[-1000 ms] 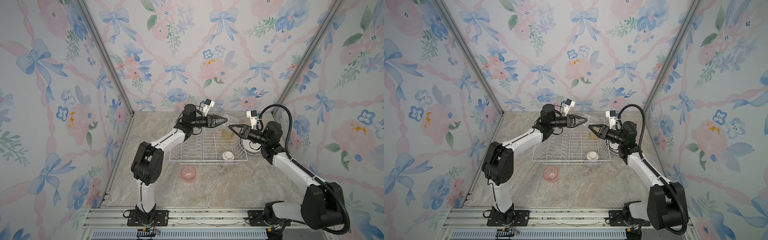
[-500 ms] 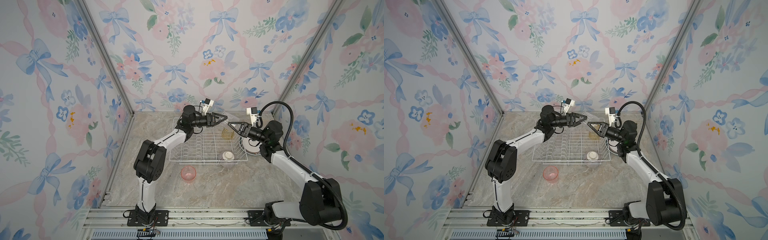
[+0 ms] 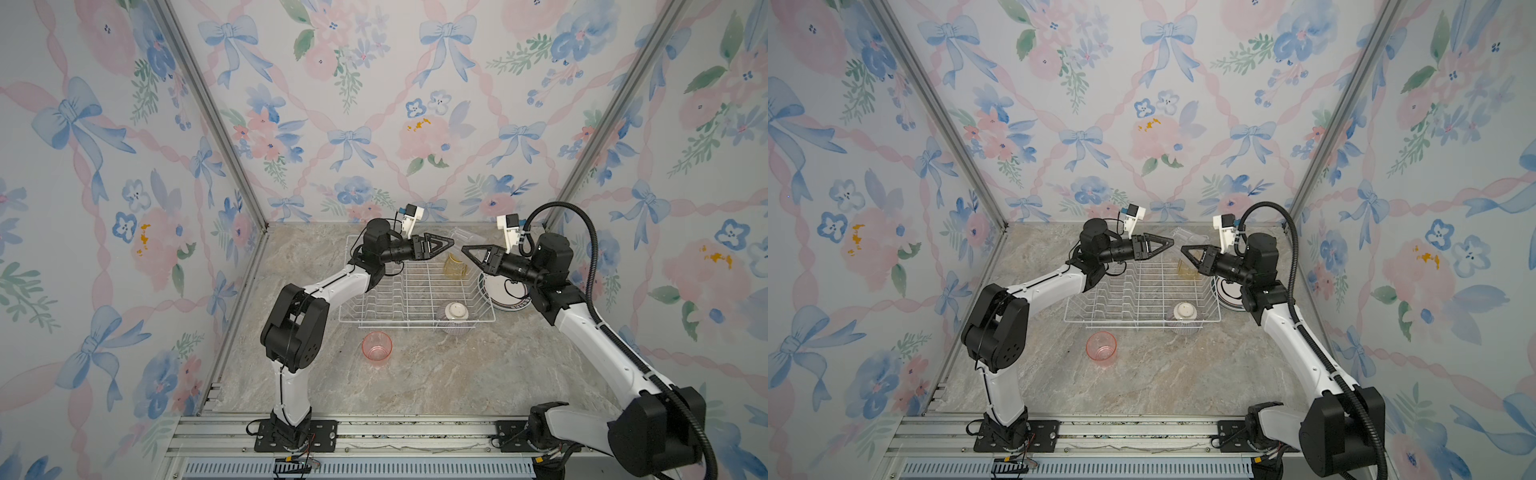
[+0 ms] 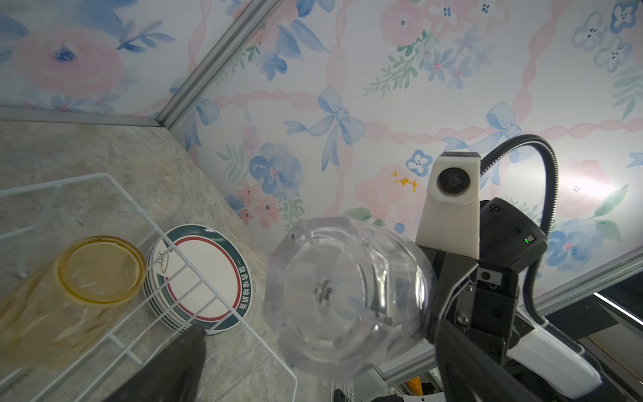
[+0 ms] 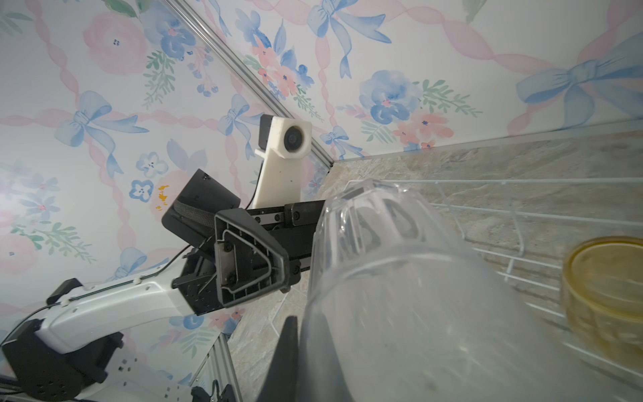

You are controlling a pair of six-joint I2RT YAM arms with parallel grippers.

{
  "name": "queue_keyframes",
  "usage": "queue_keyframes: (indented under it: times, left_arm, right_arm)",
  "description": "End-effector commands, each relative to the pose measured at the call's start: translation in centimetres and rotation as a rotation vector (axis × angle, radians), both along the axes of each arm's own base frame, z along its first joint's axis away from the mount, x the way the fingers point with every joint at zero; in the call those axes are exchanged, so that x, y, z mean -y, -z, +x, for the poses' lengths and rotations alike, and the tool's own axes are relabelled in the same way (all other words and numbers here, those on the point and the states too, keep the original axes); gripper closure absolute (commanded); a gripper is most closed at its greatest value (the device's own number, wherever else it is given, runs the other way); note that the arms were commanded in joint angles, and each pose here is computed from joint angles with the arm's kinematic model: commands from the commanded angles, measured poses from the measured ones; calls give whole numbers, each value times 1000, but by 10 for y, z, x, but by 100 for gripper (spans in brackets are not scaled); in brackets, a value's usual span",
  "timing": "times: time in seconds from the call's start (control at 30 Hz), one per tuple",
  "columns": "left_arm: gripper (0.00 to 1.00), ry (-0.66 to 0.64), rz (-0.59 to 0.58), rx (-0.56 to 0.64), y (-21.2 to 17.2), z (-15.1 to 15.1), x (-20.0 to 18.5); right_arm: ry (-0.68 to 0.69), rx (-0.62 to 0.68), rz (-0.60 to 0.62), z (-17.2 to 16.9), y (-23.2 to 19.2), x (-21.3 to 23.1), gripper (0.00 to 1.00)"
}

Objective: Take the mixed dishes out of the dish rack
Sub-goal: 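Close the right gripper on the clear glass and open the left gripper, then carry the clear glass with the right gripper down beside the pink cup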

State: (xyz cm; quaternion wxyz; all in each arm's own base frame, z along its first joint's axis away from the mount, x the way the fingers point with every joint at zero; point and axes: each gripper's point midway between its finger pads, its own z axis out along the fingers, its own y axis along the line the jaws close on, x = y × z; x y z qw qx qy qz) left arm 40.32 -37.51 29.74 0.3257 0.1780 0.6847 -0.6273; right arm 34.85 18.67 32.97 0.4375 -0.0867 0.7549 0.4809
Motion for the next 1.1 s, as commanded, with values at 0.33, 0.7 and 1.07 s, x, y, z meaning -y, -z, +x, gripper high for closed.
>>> queue_keyframes:
  times: [0.33,0.7,1.07]
  left_arm:
    - [2,-454,705,60,73,24,-97]
    - [2,-621,762,29,61,26,-173]
    - [2,-646,756,39,52,21,-190]
  right_arm:
    - [-61,30,-844,-98,36,5,100]
    - [-527,124,-1214,-205,93,-60,100]
    - [-780,96,-1439,-220,167,-103,100]
